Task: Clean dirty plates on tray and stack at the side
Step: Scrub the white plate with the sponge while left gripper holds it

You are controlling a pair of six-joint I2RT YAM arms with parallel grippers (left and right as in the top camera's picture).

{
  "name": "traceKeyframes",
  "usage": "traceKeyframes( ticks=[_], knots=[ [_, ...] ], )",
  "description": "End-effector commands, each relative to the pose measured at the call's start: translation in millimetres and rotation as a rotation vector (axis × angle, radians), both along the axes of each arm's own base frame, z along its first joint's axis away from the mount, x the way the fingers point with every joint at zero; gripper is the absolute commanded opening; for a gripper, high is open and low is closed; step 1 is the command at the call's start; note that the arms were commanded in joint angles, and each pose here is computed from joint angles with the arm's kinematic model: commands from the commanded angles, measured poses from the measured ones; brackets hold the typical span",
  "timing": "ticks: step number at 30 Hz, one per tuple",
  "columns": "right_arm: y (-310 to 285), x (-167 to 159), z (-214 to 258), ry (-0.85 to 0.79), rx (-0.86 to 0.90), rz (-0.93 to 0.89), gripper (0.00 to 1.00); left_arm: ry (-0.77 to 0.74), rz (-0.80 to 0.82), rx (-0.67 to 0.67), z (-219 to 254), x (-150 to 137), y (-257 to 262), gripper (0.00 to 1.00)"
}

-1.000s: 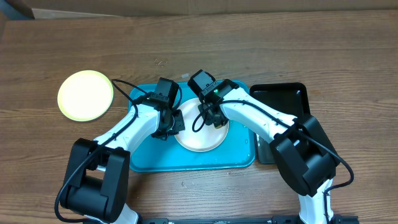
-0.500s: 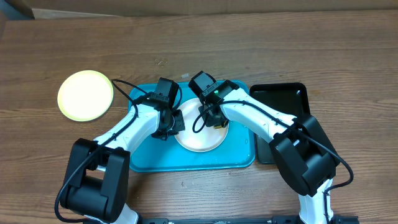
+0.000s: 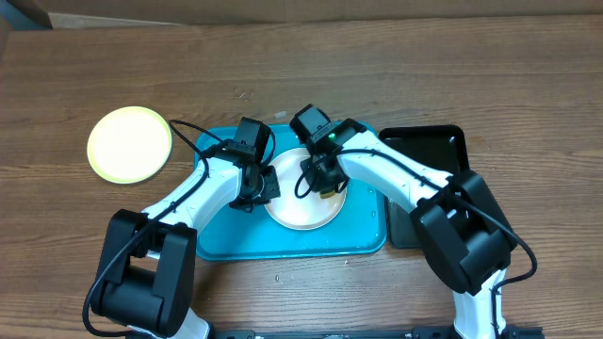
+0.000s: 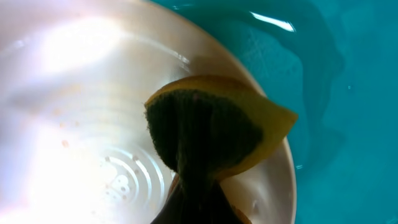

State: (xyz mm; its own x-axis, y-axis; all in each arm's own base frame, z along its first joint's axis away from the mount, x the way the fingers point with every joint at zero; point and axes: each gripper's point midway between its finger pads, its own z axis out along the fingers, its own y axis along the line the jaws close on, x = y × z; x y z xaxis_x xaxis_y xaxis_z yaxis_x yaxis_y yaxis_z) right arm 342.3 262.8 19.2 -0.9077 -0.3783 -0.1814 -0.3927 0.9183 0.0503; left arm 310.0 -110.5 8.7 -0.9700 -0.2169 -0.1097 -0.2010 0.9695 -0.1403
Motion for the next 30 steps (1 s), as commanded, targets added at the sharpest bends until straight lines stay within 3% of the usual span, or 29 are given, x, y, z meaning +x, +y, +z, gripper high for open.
traceKeyframes(
  ticks=[1,10,19,24,30],
  knots=[
    [1,1,-12,0.079,0.093,-0.042,0.04,-0.002,0.000,-0.005,0,3,-2,0.06],
    [2,0,-19,0.113,0.118,-0.058,0.04,-0.003,-0.007,-0.004,0,3,-2,0.07],
    [42,-19,-17,0.253,0.340,-0.004,0.04,-0.005,-0.011,-0.004,0,3,-2,0.07],
    [70,-21,13,0.328,0.555,0.045,0.04,-0.008,-0.033,-0.001,0,3,-2,0.07],
    [65,23,85,0.317,0.804,0.065,0.04,-0.008,-0.033,-0.001,0,3,-2,0.09]
  ],
)
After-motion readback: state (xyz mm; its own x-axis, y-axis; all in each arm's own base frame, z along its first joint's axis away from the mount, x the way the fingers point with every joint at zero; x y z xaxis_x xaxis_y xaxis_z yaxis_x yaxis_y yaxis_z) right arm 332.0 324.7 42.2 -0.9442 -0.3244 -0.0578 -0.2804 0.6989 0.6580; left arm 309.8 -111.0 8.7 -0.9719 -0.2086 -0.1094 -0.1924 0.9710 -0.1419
